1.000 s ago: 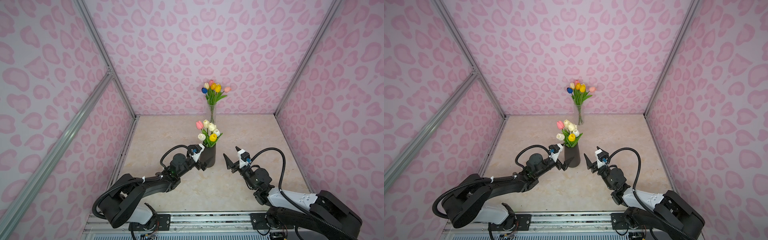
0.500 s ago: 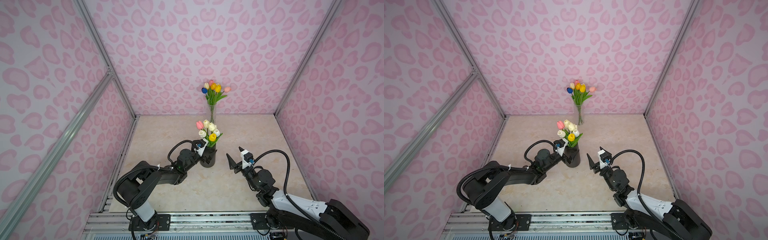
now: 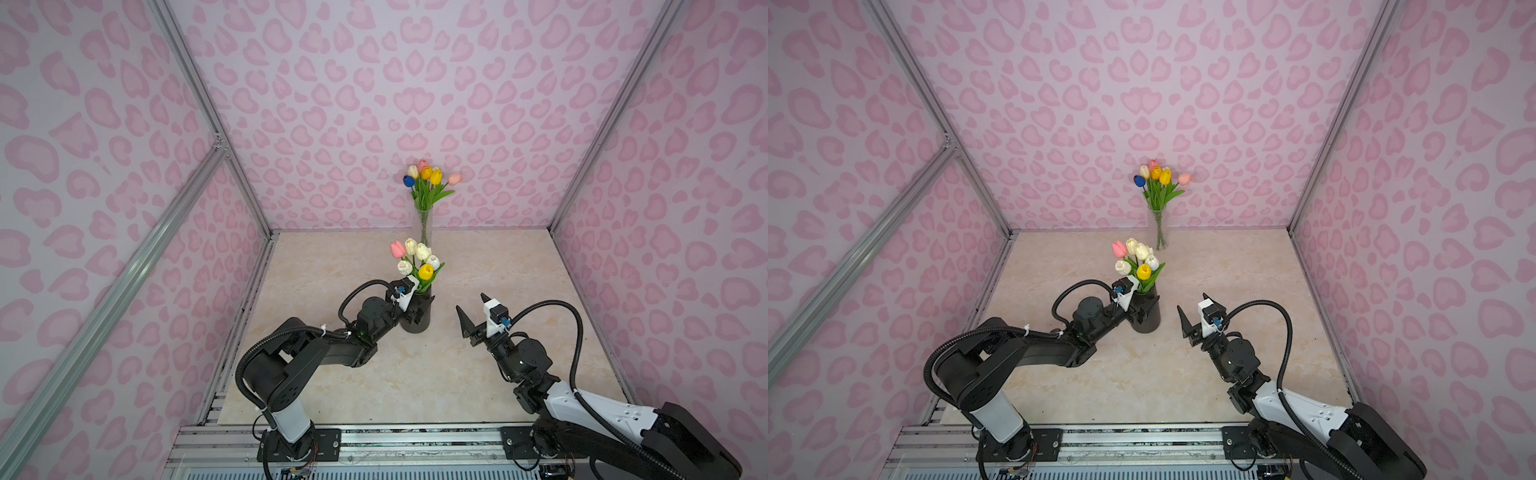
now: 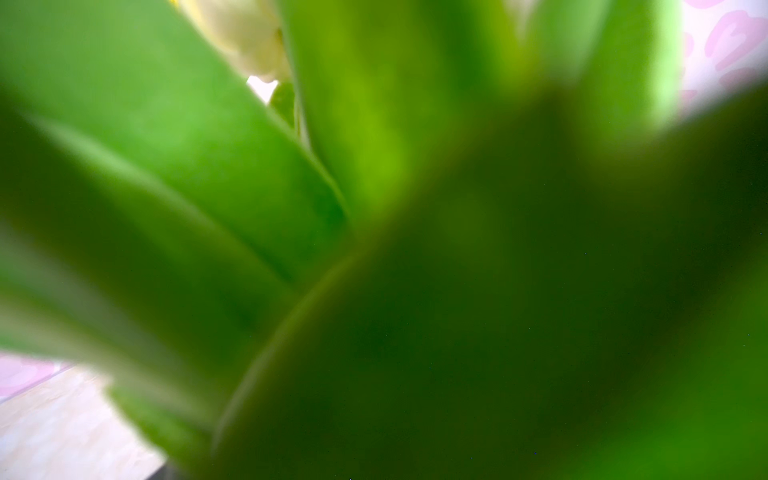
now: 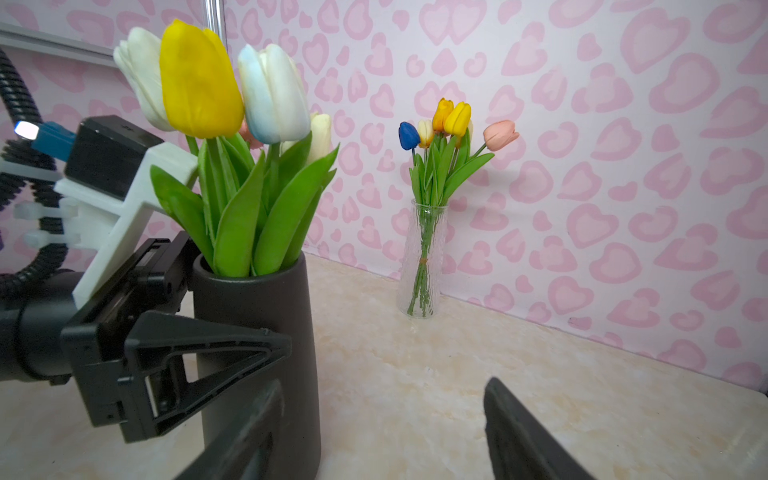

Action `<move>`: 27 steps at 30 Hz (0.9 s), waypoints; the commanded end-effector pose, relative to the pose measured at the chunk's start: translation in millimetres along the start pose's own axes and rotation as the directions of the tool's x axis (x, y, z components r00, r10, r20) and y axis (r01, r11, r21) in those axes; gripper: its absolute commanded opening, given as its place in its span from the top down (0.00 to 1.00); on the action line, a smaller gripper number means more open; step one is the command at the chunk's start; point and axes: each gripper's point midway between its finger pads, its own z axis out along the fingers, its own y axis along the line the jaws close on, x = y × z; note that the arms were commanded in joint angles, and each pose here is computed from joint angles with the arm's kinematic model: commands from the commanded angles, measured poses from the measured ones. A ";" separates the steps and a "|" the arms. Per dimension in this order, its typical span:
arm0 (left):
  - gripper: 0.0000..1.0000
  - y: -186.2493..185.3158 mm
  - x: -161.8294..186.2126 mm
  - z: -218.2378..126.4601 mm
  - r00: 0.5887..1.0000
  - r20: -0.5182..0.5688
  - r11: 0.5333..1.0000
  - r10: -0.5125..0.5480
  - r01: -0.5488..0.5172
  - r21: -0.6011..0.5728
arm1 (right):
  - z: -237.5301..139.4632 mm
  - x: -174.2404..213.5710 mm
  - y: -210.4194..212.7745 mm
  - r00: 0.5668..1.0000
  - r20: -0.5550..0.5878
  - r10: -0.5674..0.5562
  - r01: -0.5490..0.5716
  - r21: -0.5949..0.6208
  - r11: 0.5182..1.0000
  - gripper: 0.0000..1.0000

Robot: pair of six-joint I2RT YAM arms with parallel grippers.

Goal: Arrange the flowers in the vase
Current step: 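Carry the dark grey vase with the left gripper beside the glass vase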

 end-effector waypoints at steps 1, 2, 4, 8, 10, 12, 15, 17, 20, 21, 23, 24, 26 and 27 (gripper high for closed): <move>0.42 6.8 -10.3 -1.1 0.998 0.041 0.999 0.037 -0.036 -0.039 | 2.6 0.4 4.1 1.000 -0.009 -0.013 0.013 -0.023 1.000 0.25; 0.46 6.6 -11.9 -0.9 0.998 0.045 0.998 0.044 -0.043 -0.038 | 3.1 0.7 4.5 1.000 -0.009 -0.012 0.012 -0.025 1.000 0.25; 0.68 7.1 -14.4 -1.4 0.997 0.049 0.998 0.057 -0.055 -0.041 | 4.7 -0.3 5.2 1.000 -0.008 -0.013 0.012 -0.027 1.000 0.25; 0.69 12.7 -29.5 -3.4 0.993 0.079 0.995 0.084 -0.080 -0.056 | 9.9 -9.6 8.0 1.000 0.016 -0.022 0.023 -0.038 0.999 0.25; 0.71 20.8 -38.1 -4.4 0.991 0.100 0.995 0.086 -0.079 -0.068 | 12.5 -13.6 8.2 0.999 0.025 -0.028 0.029 -0.038 0.999 0.25; 0.73 32.1 -47.5 -2.6 0.989 0.126 0.996 0.076 -0.069 -0.059 | 16.0 -18.1 8.7 0.999 0.035 -0.036 0.038 -0.037 0.999 0.25; 0.73 56.8 -59.2 5.8 0.984 0.149 0.993 0.093 -0.081 -0.083 | 20.0 -23.7 9.2 0.998 0.059 -0.034 0.036 -0.035 0.999 0.25; 0.73 76.1 -66.5 13.8 0.979 0.168 0.990 0.112 -0.095 -0.103 | 21.4 -26.2 10.1 0.997 0.078 -0.025 0.028 -0.036 0.999 0.25; 0.74 109.5 -77.4 30.2 0.973 0.202 0.989 0.116 -0.094 -0.118 | 22.0 -29.7 11.2 0.994 0.111 -0.020 0.024 -0.040 0.999 0.25; 0.74 122.1 -81.3 36.8 0.970 0.218 0.988 0.111 -0.085 -0.125 | 22.2 -29.7 11.4 0.994 0.111 -0.018 0.023 -0.042 0.999 0.25; 0.74 145.7 -84.5 48.2 0.964 0.246 0.989 0.102 -0.071 -0.133 | 22.1 -30.7 12.6 0.994 0.111 -0.017 0.023 -0.050 0.999 0.25; 0.73 159.0 -83.7 54.8 0.963 0.250 0.987 0.098 -0.062 -0.145 | 21.7 -32.2 12.7 0.994 0.113 -0.015 0.021 -0.051 0.998 0.25; 0.73 181.2 -81.4 66.7 0.963 0.252 0.985 0.092 -0.051 -0.164 | 18.7 -34.8 11.7 0.993 0.118 -0.014 0.020 -0.049 0.999 0.25; 0.72 191.7 -79.7 71.7 0.962 0.255 0.983 0.096 -0.052 -0.177 | 16.9 -36.0 11.2 0.993 0.118 -0.013 0.019 -0.049 0.999 0.25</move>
